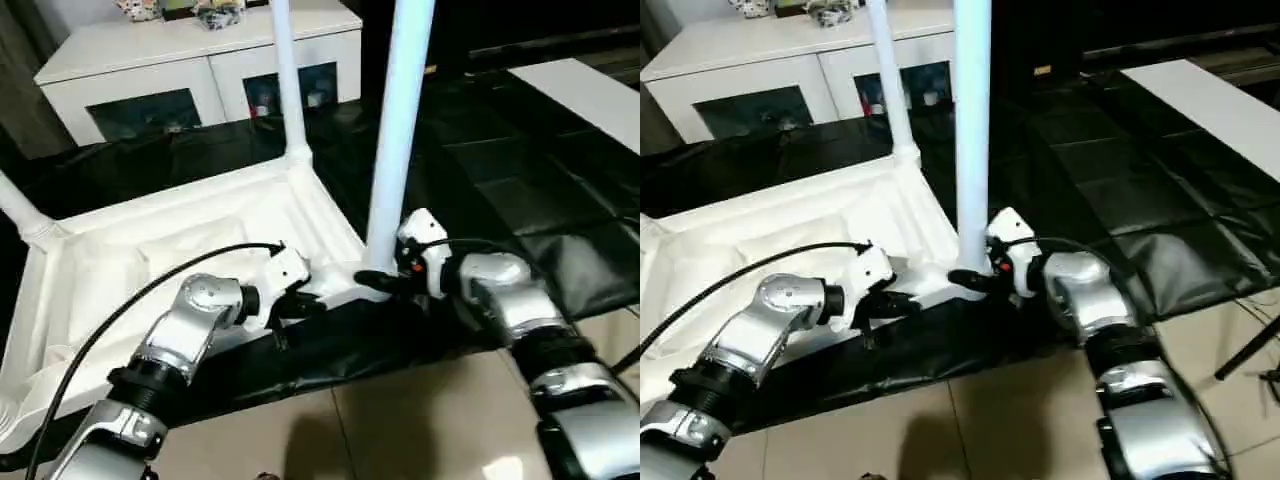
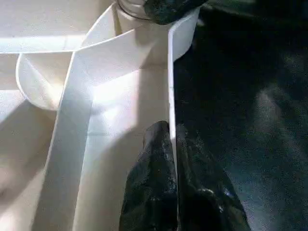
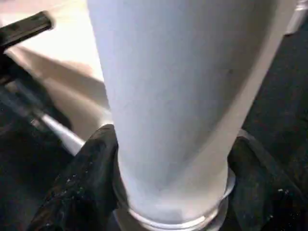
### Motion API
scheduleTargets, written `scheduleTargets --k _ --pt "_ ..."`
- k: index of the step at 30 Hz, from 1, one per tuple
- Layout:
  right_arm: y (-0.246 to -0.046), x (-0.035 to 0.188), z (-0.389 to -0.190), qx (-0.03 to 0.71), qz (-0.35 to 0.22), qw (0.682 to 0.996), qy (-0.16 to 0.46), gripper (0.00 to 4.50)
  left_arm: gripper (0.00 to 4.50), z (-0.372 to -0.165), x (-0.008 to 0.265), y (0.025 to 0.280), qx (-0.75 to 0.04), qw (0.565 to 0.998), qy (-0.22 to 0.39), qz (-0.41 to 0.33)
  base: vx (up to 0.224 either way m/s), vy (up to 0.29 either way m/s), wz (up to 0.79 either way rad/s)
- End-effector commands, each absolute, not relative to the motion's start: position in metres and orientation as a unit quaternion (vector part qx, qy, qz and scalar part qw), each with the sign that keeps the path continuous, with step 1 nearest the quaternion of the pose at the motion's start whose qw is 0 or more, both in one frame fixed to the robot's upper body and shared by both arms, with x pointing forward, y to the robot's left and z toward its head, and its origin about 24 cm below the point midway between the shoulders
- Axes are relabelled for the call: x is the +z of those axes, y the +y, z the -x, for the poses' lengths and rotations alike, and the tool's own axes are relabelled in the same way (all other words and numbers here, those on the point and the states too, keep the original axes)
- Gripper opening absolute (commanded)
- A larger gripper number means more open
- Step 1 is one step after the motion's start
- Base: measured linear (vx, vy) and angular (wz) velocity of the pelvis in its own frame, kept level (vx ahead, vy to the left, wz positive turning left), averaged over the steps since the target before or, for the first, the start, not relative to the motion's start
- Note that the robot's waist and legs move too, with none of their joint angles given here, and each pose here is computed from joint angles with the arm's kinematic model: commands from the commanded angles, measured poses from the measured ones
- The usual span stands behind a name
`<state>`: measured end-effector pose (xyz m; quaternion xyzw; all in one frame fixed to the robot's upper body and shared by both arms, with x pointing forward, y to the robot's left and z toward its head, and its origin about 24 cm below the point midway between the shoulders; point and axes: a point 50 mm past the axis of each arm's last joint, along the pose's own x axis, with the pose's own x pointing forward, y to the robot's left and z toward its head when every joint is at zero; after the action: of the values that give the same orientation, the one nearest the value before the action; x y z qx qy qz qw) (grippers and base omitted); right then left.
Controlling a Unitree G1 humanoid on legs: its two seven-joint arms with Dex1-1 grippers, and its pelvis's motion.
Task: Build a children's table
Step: Rotate leg to tighten
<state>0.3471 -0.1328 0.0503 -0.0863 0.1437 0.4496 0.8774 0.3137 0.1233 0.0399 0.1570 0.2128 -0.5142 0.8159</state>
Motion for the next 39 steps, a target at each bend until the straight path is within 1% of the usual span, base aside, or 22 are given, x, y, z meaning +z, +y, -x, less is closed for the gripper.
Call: scheduleTargets --k 1,5,9,11,13,16,18,19,20,23,25,27,29,31,33,34,35,36,37,38,39 --pt "-0.133 0.046 -0.353 0.382 0.068 0.908 0.156 2.72 0.0 -0.312 0.033 0.12 -0.51 0.819 0.22 -0.144 0.0 0.0 0.0" --pt "-0.116 0.033 -0.355 0.29 0.049 0.939 0.179 2.72 0.0 -0.321 0.03 0.113 -0.464 0.843 0.23 -0.143 0.0 0.0 0.0" --pt "-0.103 0.026 -0.361 0.173 0.052 0.964 0.195 2.72 0.0 -0.339 0.035 0.101 -0.392 0.881 0.229 -0.136 0.0 0.0 0.0" --pt "-0.092 0.028 -0.365 0.121 0.033 0.973 0.196 2.72 0.0 -0.35 0.039 0.092 -0.348 0.901 0.222 -0.135 0.0 0.0 0.0" --pt "-0.084 0.031 -0.366 0.097 0.018 0.977 0.191 2.72 0.0 -0.355 0.041 0.085 -0.322 0.912 0.215 -0.133 0.0 0.0 0.0" --pt "-0.078 0.033 -0.367 0.082 0.001 0.978 0.189 2.72 0.0 -0.356 0.042 0.08 -0.323 0.913 0.21 -0.136 0.0 0.0 0.0" --pt "-0.068 0.036 -0.368 0.104 -0.022 0.977 0.183 2.72 0.0 -0.355 0.043 0.075 -0.334 0.911 0.202 -0.133 0.0 0.0 0.0" --pt "-0.065 0.041 -0.369 0.119 -0.027 0.978 0.169 3.28 0.0 -0.355 0.043 0.074 -0.342 0.91 0.195 -0.131 0.0 0.0 0.0" --pt "-0.064 0.041 -0.37 0.119 -0.027 0.978 0.169 3.42 0.0 -0.355 0.043 0.074 -0.343 0.91 0.195 -0.131 0.0 0.0 0.0" --pt "-0.068 0.051 -0.374 0.119 -0.025 0.983 0.135 3.48 0.0 -0.354 0.044 0.078 -0.359 0.905 0.183 -0.136 0.0 0.0 0.0" --pt "-0.076 0.061 -0.379 0.133 -0.013 0.985 0.105 3.87 0.0 -0.352 0.044 0.085 -0.372 0.9 0.177 -0.141 0.0 0.0 0.0" --pt "-0.079 0.065 -0.379 0.177 0.011 0.98 0.091 3.87 0.0 -0.351 0.045 0.09 -0.382 0.897 0.172 -0.143 0.0 0.0 0.0" --pt "-0.082 0.065 -0.377 0.228 0.028 0.969 0.09 3.87 0.0 -0.349 0.045 0.096 -0.392 0.892 0.171 -0.146 0.0 0.0 0.0" --pt "-0.092 0.063 -0.371 0.285 0.055 0.953 0.091 3.87 0.0 -0.346 0.044 0.102 -0.411 0.883 0.171 -0.15 0.0 0.0 0.0" --pt "-0.098 0.06 -0.366 0.327 0.082 0.937 0.094 3.87 0.0 -0.344 0.043 0.109 -0.422 0.877 0.172 -0.153 0.0 0.0 0.0" --pt "-0.098 0.06 -0.365 0.334 0.086 0.934 0.095 3.87 0.0 -0.344 0.043 0.11 -0.424 0.876 0.172 -0.153 0.0 0.0 0.0" --pt "-0.109 0.054 -0.352 0.409 0.132 0.897 0.104 3.87 0.0 -0.338 0.042 0.117 -0.457 0.86 0.173 -0.149 0.0 0.0 0.0" --pt "-0.109 0.054 -0.352 0.409 0.132 0.897 0.104 3.87 0.0 -0.338 0.042 0.117 -0.457 0.86 0.173 -0.149 0.0 0.0 0.0" --pt "-0.116 0.051 -0.345 0.446 0.145 0.876 0.114 3.87 0.0 -0.333 0.043 0.12 -0.486 0.846 0.169 -0.142 0.0 0.0 0.0" --pt "-0.122 0.05 -0.339 0.47 0.151 0.861 0.119 3.87 0.0 -0.328 0.043 0.122 -0.512 0.831 0.165 -0.137 0.0 0.0 0.0" --pt "-0.128 0.051 -0.335 0.492 0.151 0.849 0.124 3.87 0.0 -0.32 0.045 0.127 -0.549 0.808 0.164 -0.137 0.0 0.0 0.0"
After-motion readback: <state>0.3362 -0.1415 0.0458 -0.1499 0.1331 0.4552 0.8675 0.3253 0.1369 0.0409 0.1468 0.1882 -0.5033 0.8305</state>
